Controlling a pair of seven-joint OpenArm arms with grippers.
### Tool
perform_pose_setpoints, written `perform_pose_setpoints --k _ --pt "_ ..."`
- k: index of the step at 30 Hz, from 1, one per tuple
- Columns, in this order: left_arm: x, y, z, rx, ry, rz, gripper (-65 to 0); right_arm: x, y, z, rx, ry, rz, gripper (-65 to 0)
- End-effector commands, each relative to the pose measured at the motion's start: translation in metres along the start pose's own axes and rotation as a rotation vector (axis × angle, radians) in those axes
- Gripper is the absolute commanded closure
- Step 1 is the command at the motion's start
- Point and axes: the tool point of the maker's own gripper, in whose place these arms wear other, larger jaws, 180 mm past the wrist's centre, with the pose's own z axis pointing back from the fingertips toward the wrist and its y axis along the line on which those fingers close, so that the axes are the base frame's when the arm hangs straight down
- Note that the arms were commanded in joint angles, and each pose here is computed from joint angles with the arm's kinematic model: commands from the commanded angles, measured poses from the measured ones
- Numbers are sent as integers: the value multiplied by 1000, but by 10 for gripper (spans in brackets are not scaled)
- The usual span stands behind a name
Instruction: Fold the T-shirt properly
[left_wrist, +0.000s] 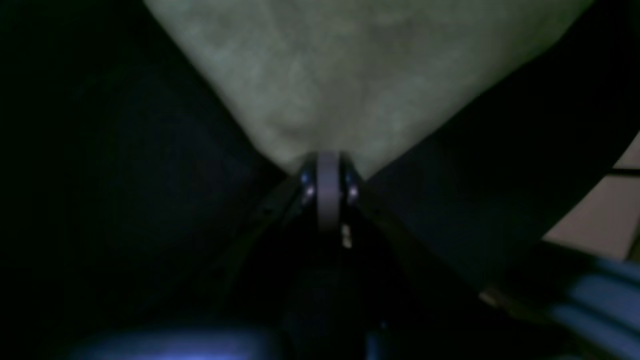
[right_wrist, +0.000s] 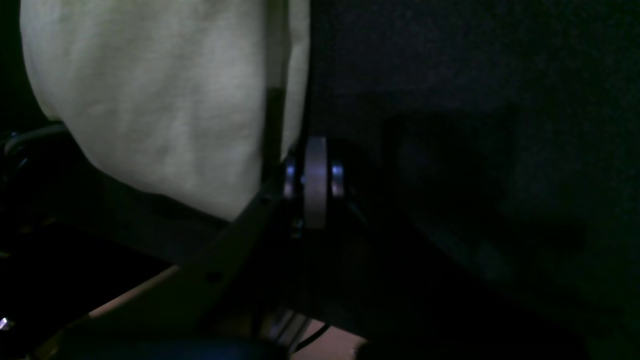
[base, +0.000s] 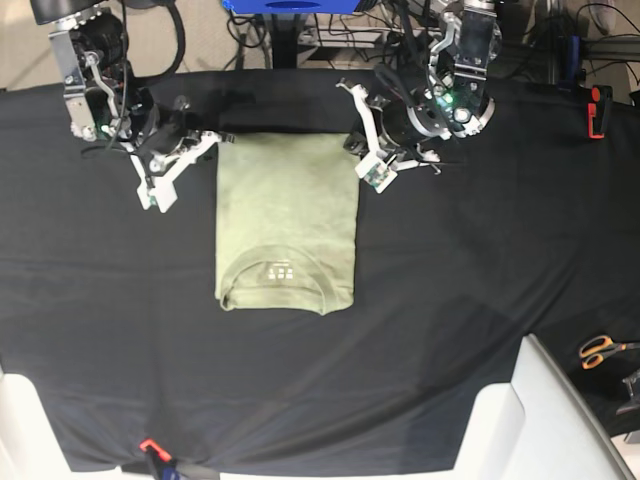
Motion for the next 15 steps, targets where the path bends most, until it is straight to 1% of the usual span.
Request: perform_pose_setpoints --k 1,4,6,7,9,11,13,15 --pt "10 14 12 49 -31 -17 0 11 8 9 26 -47 18 -2" --pt "34 35 49 156 -123 -19 0 20 27 33 60 -116 67 -2" --pt "39 41 75 216 -156 -31 0 20 30 54 65 -148 94 -3" --pt "35 41 87 236 -154 -39 0 17 34 64 73 -160 105 -3" --pt "20 37 102 253 -129 -35 0 7 31 81 63 -154 126 -3" --pt "-13 32 113 252 -56 -22 0 -8 25 97 43 -122 134 -3" --pt "-35 21 119 228 -12 -19 0 -25 12 107 9 -86 113 -3" --pt "-57 2 126 190 14 -4 0 -45 -5 115 -36 -44 73 -3"
